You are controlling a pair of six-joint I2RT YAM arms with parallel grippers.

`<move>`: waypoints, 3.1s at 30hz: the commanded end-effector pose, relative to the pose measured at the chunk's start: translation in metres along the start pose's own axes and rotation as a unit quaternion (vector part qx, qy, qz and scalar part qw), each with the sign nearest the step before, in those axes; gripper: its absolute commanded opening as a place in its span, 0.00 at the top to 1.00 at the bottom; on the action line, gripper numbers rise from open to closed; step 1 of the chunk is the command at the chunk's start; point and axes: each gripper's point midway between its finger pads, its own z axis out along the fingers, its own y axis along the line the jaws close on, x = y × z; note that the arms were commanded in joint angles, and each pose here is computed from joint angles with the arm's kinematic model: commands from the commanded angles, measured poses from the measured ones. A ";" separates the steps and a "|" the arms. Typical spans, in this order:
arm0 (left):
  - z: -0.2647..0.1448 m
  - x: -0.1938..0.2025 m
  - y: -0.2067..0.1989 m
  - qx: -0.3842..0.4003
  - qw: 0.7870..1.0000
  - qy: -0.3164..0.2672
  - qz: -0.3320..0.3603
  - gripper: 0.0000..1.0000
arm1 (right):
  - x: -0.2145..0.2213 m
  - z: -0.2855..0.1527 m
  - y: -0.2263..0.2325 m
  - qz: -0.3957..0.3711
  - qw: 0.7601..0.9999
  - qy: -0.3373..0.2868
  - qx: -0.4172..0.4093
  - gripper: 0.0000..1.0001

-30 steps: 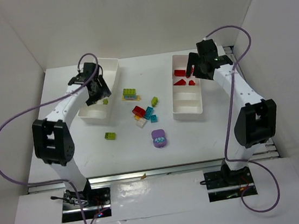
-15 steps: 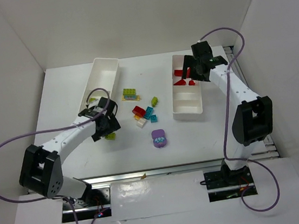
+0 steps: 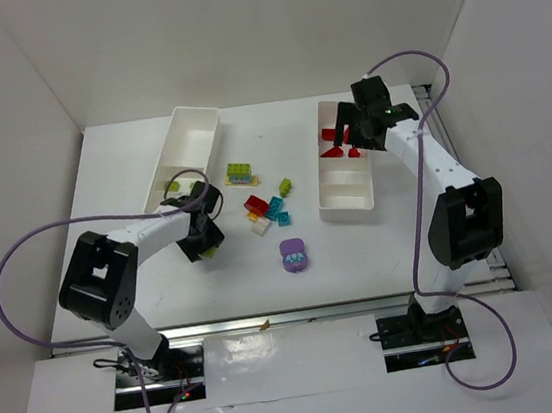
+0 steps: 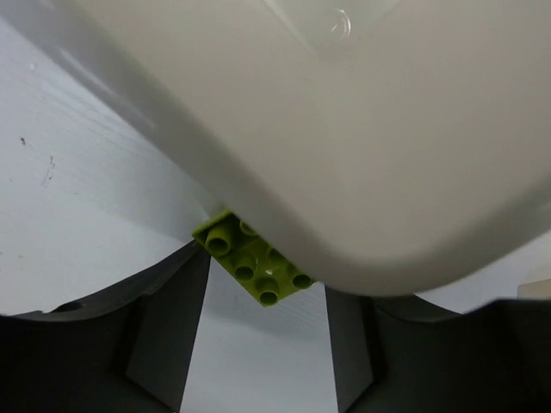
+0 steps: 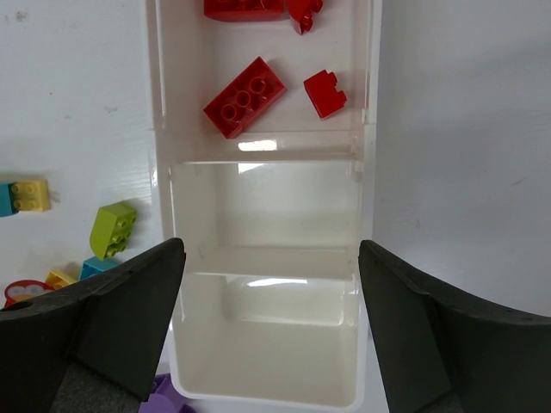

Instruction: Sort the legos into containers by color

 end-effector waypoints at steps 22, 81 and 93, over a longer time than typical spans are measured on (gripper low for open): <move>-0.104 -0.086 -0.078 0.130 0.986 -0.086 0.054 0.82 | -0.006 -0.005 0.008 -0.004 1.000 -0.015 -0.002 0.11; -0.168 -0.188 -0.068 0.223 0.957 -0.158 0.096 0.15 | 0.128 0.092 0.168 -0.066 0.990 0.120 -0.009 0.31; -0.167 -0.181 -0.056 0.215 0.960 -0.151 0.098 0.15 | 0.145 0.097 0.162 -0.073 0.987 0.143 -0.005 0.37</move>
